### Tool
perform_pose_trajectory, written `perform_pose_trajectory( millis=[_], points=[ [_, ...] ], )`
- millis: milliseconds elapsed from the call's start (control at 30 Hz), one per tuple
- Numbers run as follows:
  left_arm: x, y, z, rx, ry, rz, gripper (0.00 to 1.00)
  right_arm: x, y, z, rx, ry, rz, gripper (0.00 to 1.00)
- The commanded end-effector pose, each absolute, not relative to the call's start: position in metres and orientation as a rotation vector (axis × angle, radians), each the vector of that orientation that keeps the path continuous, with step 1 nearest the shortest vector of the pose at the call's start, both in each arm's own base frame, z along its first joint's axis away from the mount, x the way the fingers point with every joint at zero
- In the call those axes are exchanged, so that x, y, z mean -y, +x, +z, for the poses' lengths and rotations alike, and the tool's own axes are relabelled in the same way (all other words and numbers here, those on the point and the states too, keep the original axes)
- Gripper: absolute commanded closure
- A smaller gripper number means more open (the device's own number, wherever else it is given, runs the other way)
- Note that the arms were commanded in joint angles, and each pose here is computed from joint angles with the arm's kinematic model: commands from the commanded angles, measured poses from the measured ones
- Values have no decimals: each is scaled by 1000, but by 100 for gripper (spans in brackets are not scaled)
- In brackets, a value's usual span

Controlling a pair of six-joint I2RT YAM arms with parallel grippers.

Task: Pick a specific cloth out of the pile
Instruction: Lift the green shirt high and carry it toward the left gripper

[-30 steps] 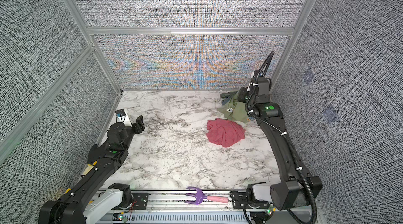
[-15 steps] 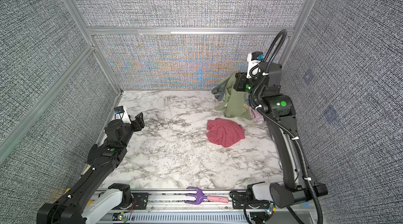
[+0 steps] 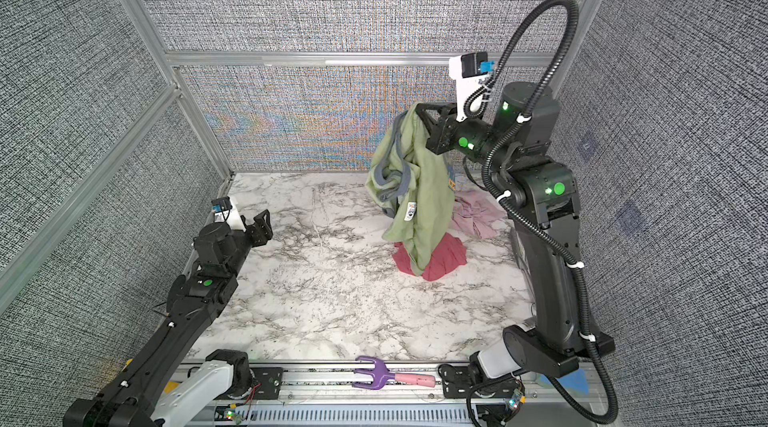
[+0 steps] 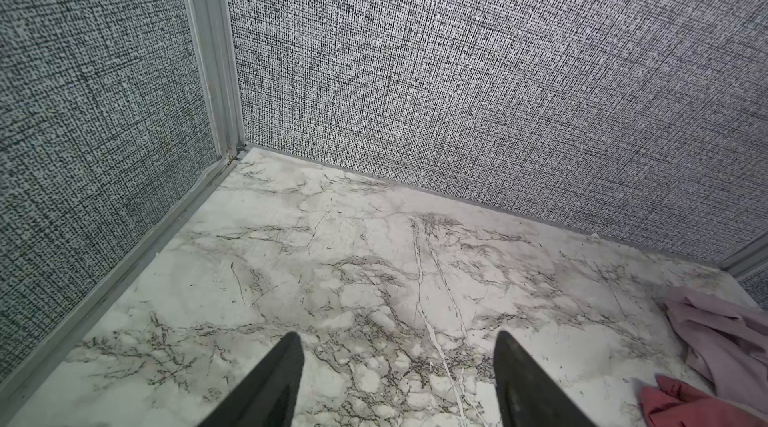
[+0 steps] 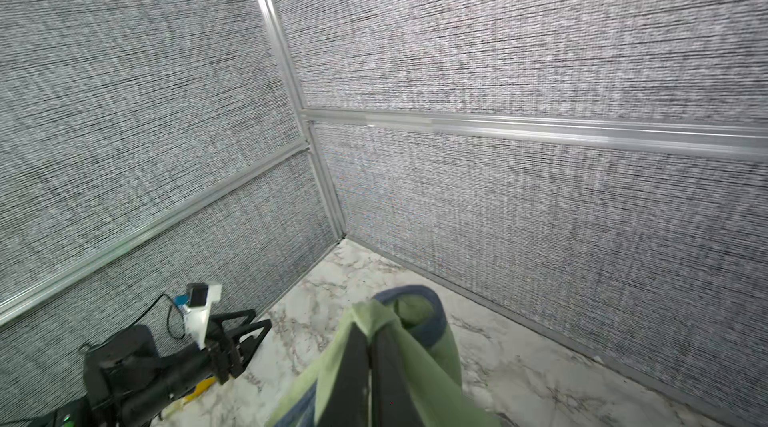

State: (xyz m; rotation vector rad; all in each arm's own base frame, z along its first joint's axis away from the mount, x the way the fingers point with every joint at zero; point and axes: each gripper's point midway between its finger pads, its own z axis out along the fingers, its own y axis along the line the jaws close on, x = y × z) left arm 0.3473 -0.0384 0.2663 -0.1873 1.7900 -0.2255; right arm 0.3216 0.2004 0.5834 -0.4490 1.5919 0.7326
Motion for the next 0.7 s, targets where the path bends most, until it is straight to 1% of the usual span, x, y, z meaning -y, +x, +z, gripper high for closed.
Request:
perform_pose_trajectory(
  millis=[0,233,500,667],
  points=[
    [30,339,280,-1792,-219,-192,26,-230,313,575,-1592,-531,837,100],
    [15,313,318,-1763,-263,-139,26,-298,311,535,-1658,-658,906,100],
    [4,283,344,-1711,-287,-114,25,-371,336,480,-1742,-745,930,100],
    [-2,270,356,-1693,-288,-87,24,-424,338,464,-1742,-829,975,100]
  ],
)
